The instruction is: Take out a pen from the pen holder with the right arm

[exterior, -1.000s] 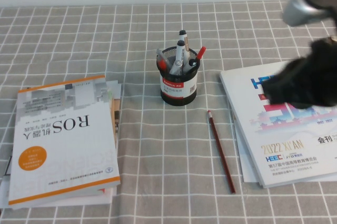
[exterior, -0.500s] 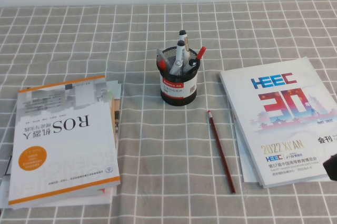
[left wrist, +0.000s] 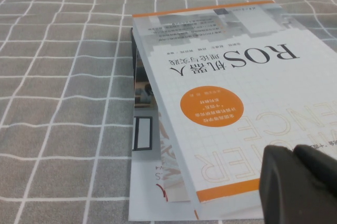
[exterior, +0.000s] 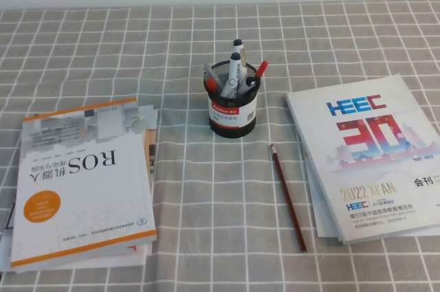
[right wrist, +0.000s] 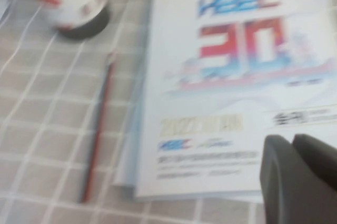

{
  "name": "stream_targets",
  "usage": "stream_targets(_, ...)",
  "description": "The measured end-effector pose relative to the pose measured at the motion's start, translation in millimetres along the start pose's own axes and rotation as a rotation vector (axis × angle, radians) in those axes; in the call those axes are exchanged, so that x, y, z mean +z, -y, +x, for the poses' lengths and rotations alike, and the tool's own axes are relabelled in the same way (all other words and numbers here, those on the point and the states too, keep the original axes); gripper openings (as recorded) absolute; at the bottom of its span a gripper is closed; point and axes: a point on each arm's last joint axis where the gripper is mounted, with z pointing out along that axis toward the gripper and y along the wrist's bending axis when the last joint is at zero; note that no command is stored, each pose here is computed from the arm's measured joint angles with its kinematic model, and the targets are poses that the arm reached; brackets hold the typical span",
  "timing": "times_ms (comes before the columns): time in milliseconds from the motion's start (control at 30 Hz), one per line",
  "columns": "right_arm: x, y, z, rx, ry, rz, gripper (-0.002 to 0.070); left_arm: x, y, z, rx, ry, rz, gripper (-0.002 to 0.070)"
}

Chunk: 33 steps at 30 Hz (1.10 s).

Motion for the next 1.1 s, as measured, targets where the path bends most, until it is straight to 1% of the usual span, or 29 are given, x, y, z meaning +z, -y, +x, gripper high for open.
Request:
stream_targets(67, 0.3, 11.4, 25.4, 0.013, 0.099, 0.035, -0.0012, 0.0, 0.0, 0.0, 0.000, 0.000, 0.000, -0.0003)
stream_targets(200, 0.2, 26.3, 67.2, 0.008, 0.278, 0.098, -0.0012, 0.0, 0.0, 0.0, 0.000, 0.000, 0.000, -0.0003)
stream_targets(267, 0.1, 31.8, 82.5, 0.014, 0.354, 0.128, -0.0012, 0.0, 0.0, 0.0, 0.000, 0.000, 0.000, -0.0003)
stream_targets(367, -1.0, 35.2, 94.9, 0.018, 0.416, 0.147, -0.0012, 0.0, 0.0, 0.0, 0.000, 0.000, 0.000, -0.0003)
stream_targets(467, -6.5, 34.2, 97.0, 0.009, 0.474, 0.140, -0.0012, 0.0, 0.0, 0.0, 0.000, 0.000, 0.000, -0.0003)
stream_targets(633, -10.9, 31.4, 105.8, -0.016, 0.456, 0.120, -0.0012, 0.0, 0.0, 0.0, 0.000, 0.000, 0.000, -0.0003)
stream_targets(867, -5.7, 31.5, 121.7, -0.057, 0.282, 0.122, -0.0012, 0.0, 0.0, 0.0, 0.000, 0.000, 0.000, -0.0003)
stream_targets(967, -5.2, 31.5, 123.4, -0.093, 0.260, 0.126, -0.0012, 0.0, 0.0, 0.0, 0.000, 0.000, 0.000, -0.0003)
stream_targets(1100, -5.1, 31.4, 123.7, -0.099, 0.256, 0.126, -0.0012, 0.0, 0.0, 0.0, 0.000, 0.000, 0.000, -0.0003)
